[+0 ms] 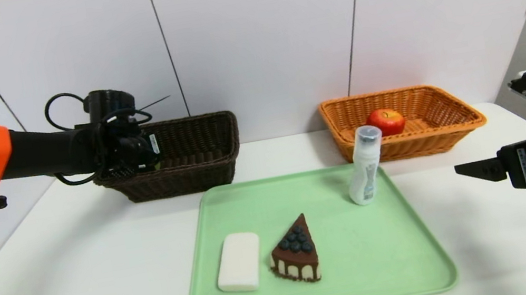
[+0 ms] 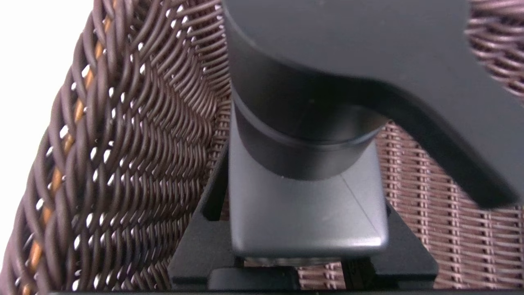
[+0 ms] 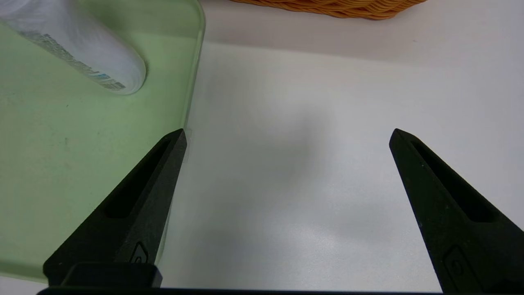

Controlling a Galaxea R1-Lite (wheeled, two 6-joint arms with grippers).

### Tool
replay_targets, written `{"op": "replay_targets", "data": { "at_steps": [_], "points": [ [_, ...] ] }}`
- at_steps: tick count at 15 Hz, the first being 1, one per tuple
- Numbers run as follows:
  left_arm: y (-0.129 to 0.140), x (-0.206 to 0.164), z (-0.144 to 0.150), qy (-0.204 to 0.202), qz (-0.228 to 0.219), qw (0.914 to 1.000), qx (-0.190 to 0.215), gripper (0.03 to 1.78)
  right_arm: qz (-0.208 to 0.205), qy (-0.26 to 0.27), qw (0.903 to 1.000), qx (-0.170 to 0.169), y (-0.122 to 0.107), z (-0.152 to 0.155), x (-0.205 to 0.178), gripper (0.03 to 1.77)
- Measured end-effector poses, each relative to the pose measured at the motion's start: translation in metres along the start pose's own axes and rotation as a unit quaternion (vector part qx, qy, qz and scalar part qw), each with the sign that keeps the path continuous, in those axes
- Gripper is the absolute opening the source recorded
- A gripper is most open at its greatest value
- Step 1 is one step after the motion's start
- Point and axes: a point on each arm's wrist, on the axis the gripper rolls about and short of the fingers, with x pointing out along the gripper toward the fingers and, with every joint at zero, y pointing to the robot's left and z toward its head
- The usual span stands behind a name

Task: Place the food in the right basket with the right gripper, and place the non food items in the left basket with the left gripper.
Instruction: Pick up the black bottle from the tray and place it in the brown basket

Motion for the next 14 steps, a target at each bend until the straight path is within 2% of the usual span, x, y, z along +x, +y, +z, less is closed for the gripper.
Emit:
{"op": "replay_targets", "data": {
  "at_steps": [10,14],
  "points": [
    [-0.0002,-0.0046,0.0045,-0.013,0.003,0.9999,0.001,0.62,0.001,0.004,1.0,0.001,0.0,-0.0026,-0.0003,1.71],
    [-0.0005,-0.0021,0.0022,-0.011,0.006,0.9999,0.002,1.02,0.0,0.003,1.0,0.002,-0.0005,-0.0027,-0.0007,1.71]
  ]
}}
